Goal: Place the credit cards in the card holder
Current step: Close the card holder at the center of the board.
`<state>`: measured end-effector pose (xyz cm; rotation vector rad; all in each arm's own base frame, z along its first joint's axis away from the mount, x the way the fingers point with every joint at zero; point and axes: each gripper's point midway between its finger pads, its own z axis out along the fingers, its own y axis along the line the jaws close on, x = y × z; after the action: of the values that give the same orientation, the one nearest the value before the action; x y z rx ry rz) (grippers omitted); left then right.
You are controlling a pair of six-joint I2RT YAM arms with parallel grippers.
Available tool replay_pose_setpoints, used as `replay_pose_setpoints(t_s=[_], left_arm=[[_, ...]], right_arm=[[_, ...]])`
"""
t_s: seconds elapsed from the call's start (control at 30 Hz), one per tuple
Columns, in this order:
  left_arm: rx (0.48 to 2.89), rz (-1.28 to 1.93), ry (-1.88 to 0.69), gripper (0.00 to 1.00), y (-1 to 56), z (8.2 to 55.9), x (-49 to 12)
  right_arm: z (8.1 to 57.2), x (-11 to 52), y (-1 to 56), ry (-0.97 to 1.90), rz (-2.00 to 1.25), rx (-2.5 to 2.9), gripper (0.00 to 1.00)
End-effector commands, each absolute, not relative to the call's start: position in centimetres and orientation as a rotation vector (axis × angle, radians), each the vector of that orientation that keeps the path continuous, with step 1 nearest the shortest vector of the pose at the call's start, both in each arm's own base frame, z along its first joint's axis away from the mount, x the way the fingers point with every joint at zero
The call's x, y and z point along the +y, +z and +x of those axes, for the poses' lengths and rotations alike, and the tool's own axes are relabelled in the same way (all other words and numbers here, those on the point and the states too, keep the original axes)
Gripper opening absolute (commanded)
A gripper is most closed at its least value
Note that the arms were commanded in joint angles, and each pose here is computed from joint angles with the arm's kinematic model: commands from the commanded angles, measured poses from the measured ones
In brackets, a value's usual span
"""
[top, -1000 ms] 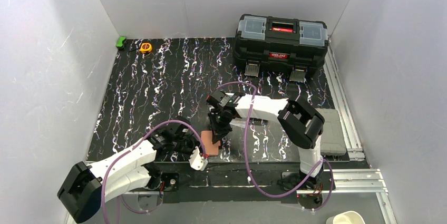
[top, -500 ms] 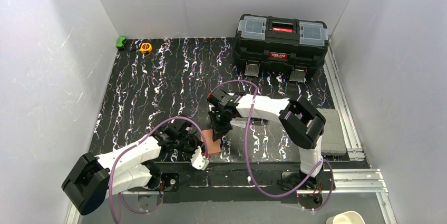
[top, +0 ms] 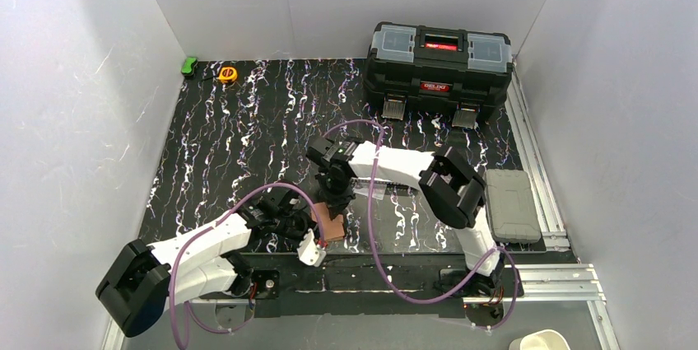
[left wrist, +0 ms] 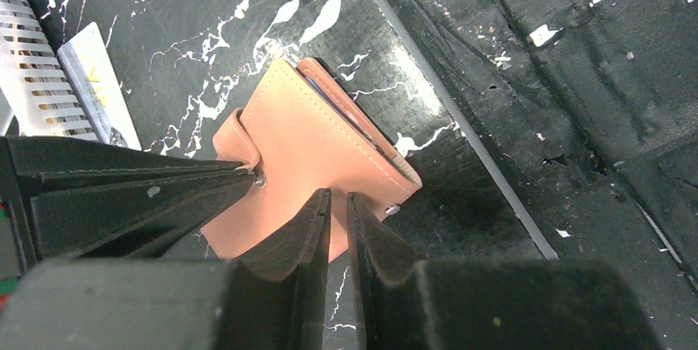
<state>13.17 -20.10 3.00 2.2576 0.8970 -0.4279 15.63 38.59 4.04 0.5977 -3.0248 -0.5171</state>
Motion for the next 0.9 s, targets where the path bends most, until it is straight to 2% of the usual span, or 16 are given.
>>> replay_pose_setpoints(t_s=[0.0,0.47,0.87], left_arm=[[0.904,2.275,-0.485,0.13,2.6,11.9,-19.7],[0.898,2.272,-0.483,0.13,2.6,11.7,-19.5],[0.897,2.296,-0.473,0.13,2.3,11.4,-18.9]], right_arm=[[15.2,39.1,1.3,-0.341,0.712,-3.045,0.01],[13.3,40.2,-2.4,-0.021,0.993,-2.977,0.01],[11.9,42.4,-5.2,-0.069,1.051,-2.95,0.01]])
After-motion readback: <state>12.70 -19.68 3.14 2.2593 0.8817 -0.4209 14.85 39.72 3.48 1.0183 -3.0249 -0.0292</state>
